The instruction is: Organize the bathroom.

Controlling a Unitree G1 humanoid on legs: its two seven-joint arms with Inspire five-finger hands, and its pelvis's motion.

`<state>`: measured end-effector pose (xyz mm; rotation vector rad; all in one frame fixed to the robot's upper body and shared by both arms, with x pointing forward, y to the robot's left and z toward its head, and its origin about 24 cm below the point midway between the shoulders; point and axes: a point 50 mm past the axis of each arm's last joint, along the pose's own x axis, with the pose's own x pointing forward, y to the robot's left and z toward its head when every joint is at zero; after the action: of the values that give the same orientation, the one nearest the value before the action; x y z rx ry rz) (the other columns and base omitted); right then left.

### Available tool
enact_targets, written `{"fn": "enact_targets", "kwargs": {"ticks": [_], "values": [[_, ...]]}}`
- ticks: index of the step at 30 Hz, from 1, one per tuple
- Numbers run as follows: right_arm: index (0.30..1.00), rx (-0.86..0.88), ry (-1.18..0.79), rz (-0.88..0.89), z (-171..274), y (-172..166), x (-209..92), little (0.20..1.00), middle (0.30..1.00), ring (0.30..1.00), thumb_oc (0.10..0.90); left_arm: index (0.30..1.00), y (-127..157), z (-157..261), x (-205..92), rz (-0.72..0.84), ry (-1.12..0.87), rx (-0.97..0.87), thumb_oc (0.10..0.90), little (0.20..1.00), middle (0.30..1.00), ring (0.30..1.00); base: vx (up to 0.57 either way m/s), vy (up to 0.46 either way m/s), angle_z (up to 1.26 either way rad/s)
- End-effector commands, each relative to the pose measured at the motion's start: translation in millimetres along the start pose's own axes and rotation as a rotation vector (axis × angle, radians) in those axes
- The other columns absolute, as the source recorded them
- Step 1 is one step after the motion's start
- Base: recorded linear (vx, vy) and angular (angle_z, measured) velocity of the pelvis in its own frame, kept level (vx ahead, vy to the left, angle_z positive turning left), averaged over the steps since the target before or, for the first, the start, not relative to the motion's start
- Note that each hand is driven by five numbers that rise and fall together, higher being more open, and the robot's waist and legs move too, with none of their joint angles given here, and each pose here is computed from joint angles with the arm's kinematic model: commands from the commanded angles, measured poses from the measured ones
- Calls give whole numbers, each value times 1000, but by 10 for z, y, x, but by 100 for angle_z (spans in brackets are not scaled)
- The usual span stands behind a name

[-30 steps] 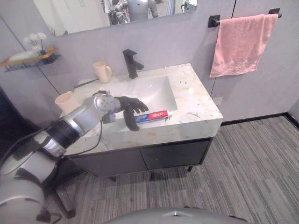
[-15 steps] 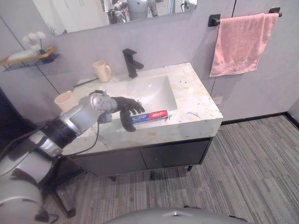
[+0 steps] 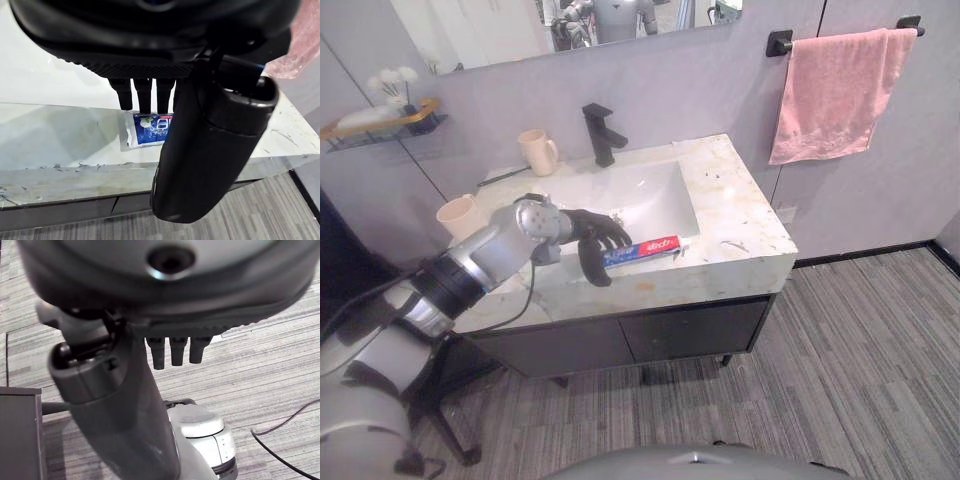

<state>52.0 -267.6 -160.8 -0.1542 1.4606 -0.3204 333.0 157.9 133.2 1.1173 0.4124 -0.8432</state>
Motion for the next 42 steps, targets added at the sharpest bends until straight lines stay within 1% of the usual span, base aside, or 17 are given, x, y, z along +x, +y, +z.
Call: {"fn": "enact_targets", "kwargs": {"ticks": [1, 15, 27, 32, 38, 42], "values": [[900, 7, -50, -49, 189, -171, -13, 900, 900, 900, 800, 900, 725, 158, -497, 272, 61, 147, 800, 900, 900, 900, 0, 0, 0], [900, 35, -44, -37, 170, -170, -12, 900, 900, 900, 800, 900, 712, 130, -426, 268, 118, 202, 800, 900, 900, 900, 5, 0, -2], [900, 93, -42, -31, 155, -180, -11, 900, 900, 900, 800, 900, 610, 142, -327, 217, 135, 224, 800, 900, 900, 900, 2, -1, -1], [900, 109, -43, -29, 144, -179, -10, 900, 900, 900, 800, 900, 609, 154, -298, 275, 118, 216, 800, 900, 900, 900, 0, 0, 0], [900, 111, -46, -31, 139, -193, -10, 900, 900, 900, 800, 900, 561, 139, -269, 266, 108, 183, 800, 900, 900, 900, 0, 0, 0], [900, 118, -47, -29, 140, -186, -10, 900, 900, 900, 800, 900, 550, 133, -245, 306, 105, 175, 800, 900, 900, 900, 0, 0, 0]]}}
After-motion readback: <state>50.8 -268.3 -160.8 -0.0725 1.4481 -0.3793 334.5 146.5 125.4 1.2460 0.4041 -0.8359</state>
